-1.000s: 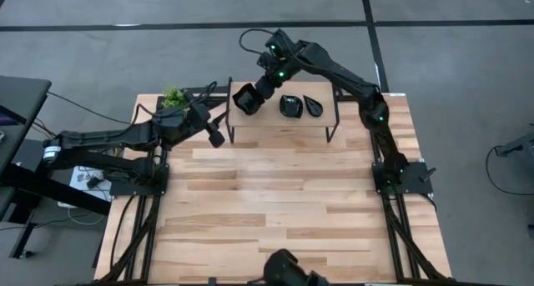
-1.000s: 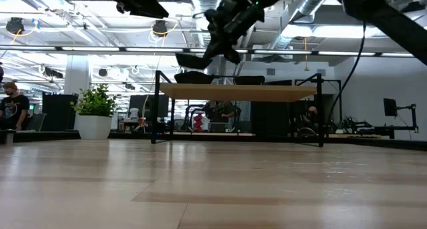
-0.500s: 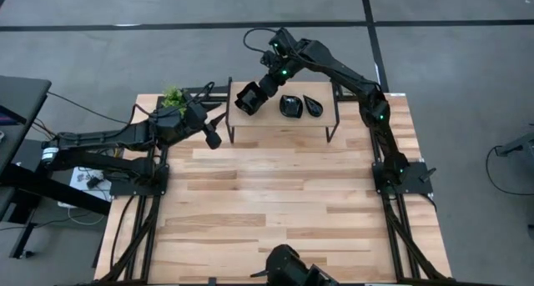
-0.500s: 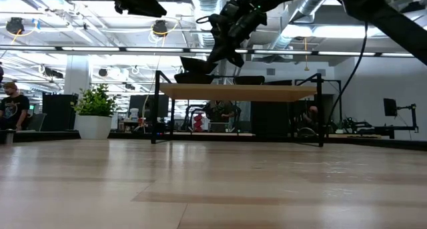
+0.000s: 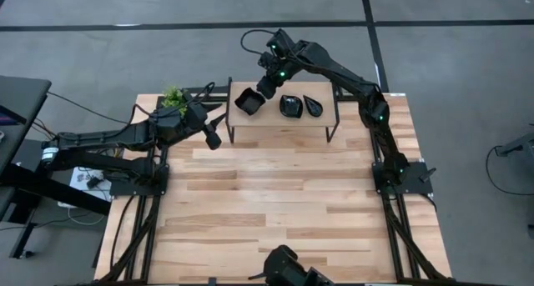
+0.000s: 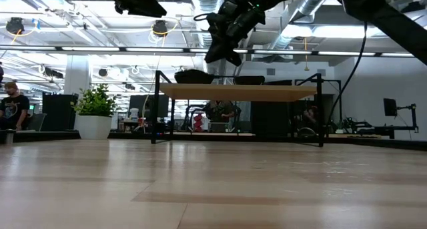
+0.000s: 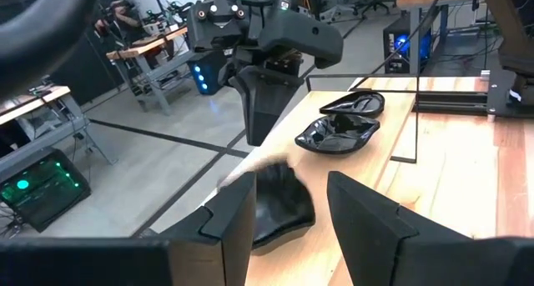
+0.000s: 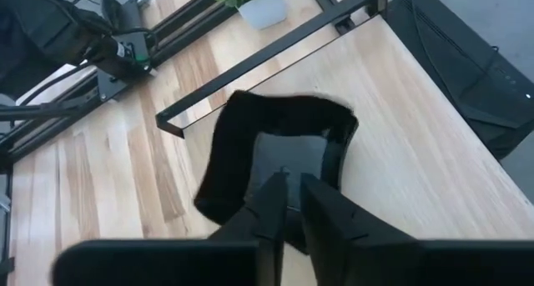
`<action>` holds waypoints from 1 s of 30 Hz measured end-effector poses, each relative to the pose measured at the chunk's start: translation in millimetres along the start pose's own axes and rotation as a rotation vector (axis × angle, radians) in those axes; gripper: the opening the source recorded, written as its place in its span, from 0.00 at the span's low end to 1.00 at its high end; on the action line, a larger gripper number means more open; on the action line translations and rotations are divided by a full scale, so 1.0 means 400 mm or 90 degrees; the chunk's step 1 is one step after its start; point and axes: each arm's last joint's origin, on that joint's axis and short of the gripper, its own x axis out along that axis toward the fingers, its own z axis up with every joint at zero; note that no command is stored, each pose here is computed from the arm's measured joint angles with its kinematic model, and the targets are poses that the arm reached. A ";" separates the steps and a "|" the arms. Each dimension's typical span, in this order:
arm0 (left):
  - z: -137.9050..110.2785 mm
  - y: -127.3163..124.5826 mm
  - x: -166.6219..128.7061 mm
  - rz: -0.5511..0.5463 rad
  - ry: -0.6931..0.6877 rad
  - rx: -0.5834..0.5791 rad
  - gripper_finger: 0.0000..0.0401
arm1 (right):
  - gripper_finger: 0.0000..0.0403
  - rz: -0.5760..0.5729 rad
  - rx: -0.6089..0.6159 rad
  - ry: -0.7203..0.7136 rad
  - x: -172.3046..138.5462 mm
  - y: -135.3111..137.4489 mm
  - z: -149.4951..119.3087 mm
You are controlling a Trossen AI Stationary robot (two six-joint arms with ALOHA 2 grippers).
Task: Pick & Place Mini shaped plates
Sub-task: Stack the black wave square shaped plate on top of the black wave square shaped plate on the shelf, then return to Home Position
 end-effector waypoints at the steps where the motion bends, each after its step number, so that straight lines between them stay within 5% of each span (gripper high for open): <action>1: 0.000 0.000 0.000 0.000 0.000 0.000 0.38 | 0.08 0.000 0.000 0.000 0.000 0.000 0.000; 10: -0.001 0.000 0.000 0.000 0.002 0.001 0.38 | 0.22 -0.001 -0.009 -0.020 0.000 0.001 0.008; 18: -0.005 0.003 -0.009 -0.011 0.012 -0.059 0.38 | 0.19 -0.007 -0.068 -0.077 -0.087 0.058 0.025; 30: 0.010 0.013 -0.128 -0.270 -0.028 -0.214 0.38 | 0.18 0.060 -0.264 -0.188 -0.363 0.328 -0.024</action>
